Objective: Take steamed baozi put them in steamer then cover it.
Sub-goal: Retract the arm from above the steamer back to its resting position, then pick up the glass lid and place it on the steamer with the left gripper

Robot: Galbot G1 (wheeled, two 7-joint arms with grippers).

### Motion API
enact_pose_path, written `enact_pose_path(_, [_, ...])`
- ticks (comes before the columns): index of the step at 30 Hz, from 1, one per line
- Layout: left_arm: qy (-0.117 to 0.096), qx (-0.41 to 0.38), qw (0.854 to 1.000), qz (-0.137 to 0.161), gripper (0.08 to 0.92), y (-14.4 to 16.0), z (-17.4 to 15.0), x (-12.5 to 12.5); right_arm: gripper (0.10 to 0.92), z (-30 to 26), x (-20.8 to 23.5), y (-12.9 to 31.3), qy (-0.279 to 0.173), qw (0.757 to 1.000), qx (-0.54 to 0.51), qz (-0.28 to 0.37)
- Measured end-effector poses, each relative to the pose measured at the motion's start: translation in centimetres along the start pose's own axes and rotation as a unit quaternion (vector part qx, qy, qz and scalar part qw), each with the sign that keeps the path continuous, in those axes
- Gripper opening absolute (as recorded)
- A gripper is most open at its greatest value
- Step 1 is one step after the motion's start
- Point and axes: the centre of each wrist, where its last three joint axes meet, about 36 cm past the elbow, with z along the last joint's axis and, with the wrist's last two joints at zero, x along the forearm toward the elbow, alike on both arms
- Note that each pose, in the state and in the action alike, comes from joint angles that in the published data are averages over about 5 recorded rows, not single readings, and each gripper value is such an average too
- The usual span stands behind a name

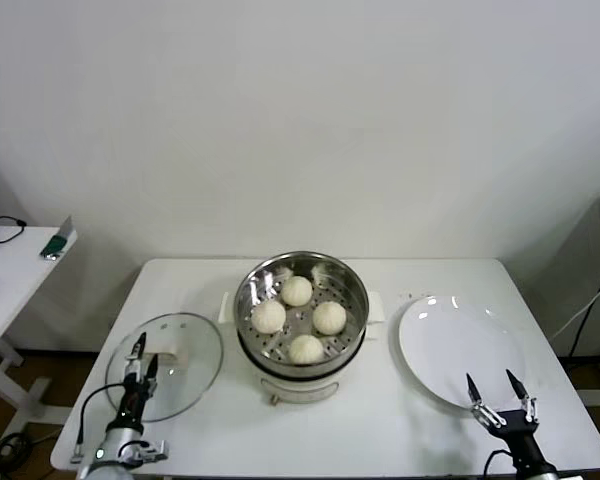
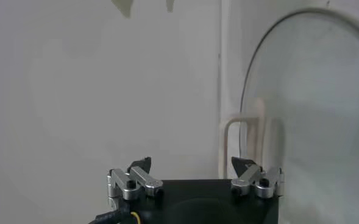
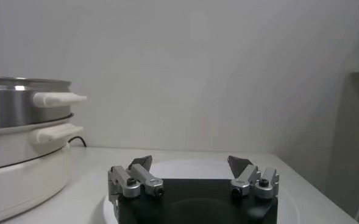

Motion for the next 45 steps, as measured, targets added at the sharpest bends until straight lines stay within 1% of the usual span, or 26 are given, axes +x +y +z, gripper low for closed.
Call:
enact_pose_path(6, [0.005,-0.004,1.0,0.001,0.817,-0.8,0.2,-0.9,0.823,0.1,0.1,0.3,-0.002,1.0,0.0,0.002])
enact_pose_path(9, [0.007,-0.007,1.0,0.001,0.766,-1.1,0.3,-1.2,0.823,0.2,0.1,0.4,-0.003,1.0,-0.001,0.003])
enact_pose_path(19, [0.009,-0.018,1.0,0.006,0.48,-2.2,0.4,-1.7,0.823,0.5,0.2,1.0,-0.004,1.0,-0.001,0.002])
enact_pose_path(26, [0.011,-0.022,1.0,0.009,0.272,-2.5,0.5,-1.9,0.823,0.5,0.2,1.1,-0.006,1.0,-0.001,0.003])
enact_pose_path(30, [0.013,-0.021,1.0,0.006,0.168,-2.4,0.6,-2.1,0.823,0.4,0.1,1.0,-0.009,1.0,0.0,0.005])
enact_pose_path(33, [0.016,-0.019,1.0,0.004,0.137,-2.2,0.6,-2.2,0.823,0.3,0.0,0.9,-0.01,1.0,0.001,0.006])
enact_pose_path(37, [0.019,-0.013,1.0,-0.001,0.137,-1.3,0.6,-2.3,0.823,0.3,-0.1,0.8,-0.009,1.0,0.003,0.005])
enact_pose_path(41, [0.024,-0.003,1.0,-0.01,0.137,0.7,0.6,-2.6,0.823,0.2,-0.2,0.7,-0.008,1.0,0.005,0.004])
enact_pose_path(45, [0.034,0.007,0.999,-0.02,0.137,3.5,1.1,-3.0,0.823,0.3,-0.2,0.7,-0.007,1.0,0.008,0.003])
